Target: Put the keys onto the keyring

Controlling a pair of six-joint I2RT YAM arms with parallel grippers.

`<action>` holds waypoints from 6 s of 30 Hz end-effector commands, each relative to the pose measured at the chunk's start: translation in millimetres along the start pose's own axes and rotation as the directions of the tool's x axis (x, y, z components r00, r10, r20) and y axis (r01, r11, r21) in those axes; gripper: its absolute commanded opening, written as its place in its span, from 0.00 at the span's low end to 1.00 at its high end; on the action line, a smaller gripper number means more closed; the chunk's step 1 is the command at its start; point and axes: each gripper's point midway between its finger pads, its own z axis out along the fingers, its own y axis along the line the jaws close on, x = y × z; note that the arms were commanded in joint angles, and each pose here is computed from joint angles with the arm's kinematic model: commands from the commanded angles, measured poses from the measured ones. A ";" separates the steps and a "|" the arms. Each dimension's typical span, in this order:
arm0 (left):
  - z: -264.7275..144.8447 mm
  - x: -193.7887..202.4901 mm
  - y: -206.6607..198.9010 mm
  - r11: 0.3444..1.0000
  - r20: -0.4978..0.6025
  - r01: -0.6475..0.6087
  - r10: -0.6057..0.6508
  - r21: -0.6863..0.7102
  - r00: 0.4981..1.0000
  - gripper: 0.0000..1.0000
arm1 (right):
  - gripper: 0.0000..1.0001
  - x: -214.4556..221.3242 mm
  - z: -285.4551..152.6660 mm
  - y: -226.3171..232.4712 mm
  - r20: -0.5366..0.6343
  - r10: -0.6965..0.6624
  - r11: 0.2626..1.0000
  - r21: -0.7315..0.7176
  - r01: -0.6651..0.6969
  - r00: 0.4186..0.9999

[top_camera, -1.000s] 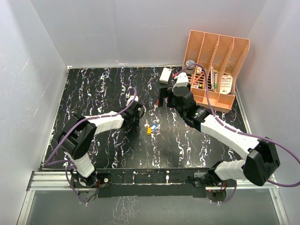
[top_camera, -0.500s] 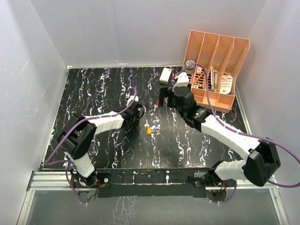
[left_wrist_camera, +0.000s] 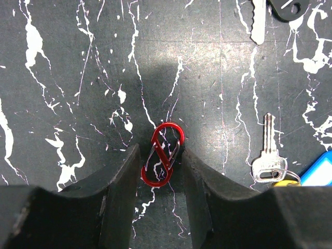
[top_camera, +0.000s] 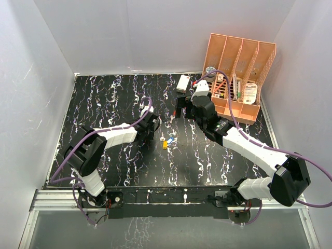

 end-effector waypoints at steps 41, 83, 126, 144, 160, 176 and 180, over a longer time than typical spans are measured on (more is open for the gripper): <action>-1.8 0.4 7.1 0.998 -0.026 -0.039 0.038 -0.049 0.999 0.00 | 0.98 -24.6 -9.6 -4.6 0.079 0.029 1.000 0.001 -0.029 0.996; -104.1 -105.5 -37.9 0.717 0.202 0.146 -0.377 0.681 0.904 0.00 | 0.98 -24.7 -18.0 -20.3 0.083 0.034 0.998 0.043 -0.037 0.996; -131.1 -102.0 -66.7 0.270 0.071 0.039 -0.385 0.962 0.920 0.00 | 0.98 -11.1 -9.0 -22.3 0.026 0.037 0.998 0.045 -0.038 0.999; -129.4 -121.2 -34.2 0.057 0.012 0.018 -0.489 0.998 0.872 0.00 | 0.98 -2.6 -7.8 -19.3 0.003 0.048 0.999 0.019 -0.048 0.999; -151.6 -132.1 -31.9 0.095 0.178 -0.151 -0.473 0.984 0.863 0.00 | 0.97 30.5 4.6 -12.1 -0.080 0.056 0.998 -0.016 -0.057 0.995; -158.2 -151.9 -20.0 0.164 0.254 -0.196 -0.560 0.967 0.789 0.00 | 0.91 56.8 12.3 -8.9 -0.171 0.054 0.998 -0.021 -0.058 0.984; -158.6 -149.7 -19.2 0.167 0.252 -0.190 -0.563 0.967 0.787 0.00 | 0.88 60.9 18.0 -4.6 -0.184 0.050 0.998 -0.035 -0.058 0.982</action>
